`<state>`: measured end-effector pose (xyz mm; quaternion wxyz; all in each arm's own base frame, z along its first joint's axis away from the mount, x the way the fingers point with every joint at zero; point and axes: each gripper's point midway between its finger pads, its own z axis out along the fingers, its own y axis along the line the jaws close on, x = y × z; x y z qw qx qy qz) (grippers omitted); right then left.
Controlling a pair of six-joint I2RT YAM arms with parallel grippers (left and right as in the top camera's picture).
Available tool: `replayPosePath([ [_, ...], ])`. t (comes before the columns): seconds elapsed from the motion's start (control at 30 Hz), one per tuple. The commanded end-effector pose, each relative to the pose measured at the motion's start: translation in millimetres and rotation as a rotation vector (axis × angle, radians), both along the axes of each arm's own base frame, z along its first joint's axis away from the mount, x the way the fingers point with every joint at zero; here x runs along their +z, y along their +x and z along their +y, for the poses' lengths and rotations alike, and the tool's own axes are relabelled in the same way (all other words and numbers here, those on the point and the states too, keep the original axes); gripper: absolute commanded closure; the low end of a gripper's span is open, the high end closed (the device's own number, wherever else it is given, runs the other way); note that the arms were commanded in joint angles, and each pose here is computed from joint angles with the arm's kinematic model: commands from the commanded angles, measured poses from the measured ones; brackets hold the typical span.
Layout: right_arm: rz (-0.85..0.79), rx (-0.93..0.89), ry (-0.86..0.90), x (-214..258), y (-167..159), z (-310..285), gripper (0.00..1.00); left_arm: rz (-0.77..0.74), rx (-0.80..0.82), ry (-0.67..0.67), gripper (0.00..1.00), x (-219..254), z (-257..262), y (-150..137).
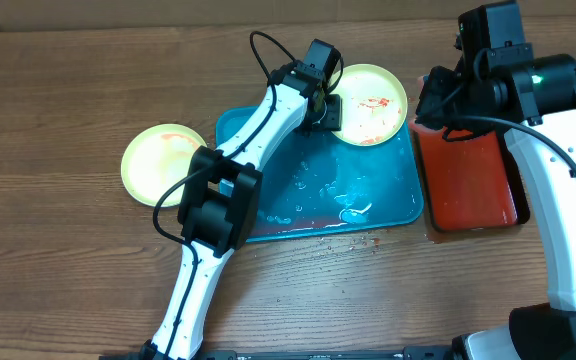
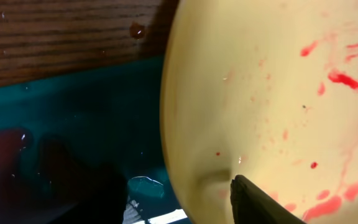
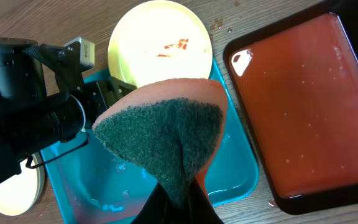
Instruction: Clean dirty plates on tray and stack at the side
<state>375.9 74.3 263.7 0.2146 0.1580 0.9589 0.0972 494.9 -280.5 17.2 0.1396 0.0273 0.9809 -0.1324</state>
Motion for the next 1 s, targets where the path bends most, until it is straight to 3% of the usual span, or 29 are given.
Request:
replayPosePath([
  [0.0, -0.037, -0.001, -0.002, 12, -2, -3, 0.96, -0.007, 0.006, 0.006, 0.7, -1, -2, 3],
  [0.07, -0.037, -0.001, -0.002, 12, -2, -3, 0.95, 0.013, -0.005, 0.023, 0.95, -3, 2, -2],
  [0.2, -0.037, -0.001, -0.002, 11, -1, -3, 0.95, 0.08, -0.074, 0.121, 0.96, -11, 27, -19],
  [0.47, 0.028, 0.047, 0.068, -11, 8, 18, 0.96, 0.364, 0.017, 0.273, 0.96, -15, 123, -61],
  [0.7, 0.139, 0.153, 0.127, -63, 26, 68, 0.96, 0.531, -0.032, 0.144, 0.96, -12, 127, -92],
  [0.97, 0.264, 0.237, 0.093, -133, 32, 113, 0.96, 0.638, -0.074, 0.046, 0.95, -45, 117, -124],
])
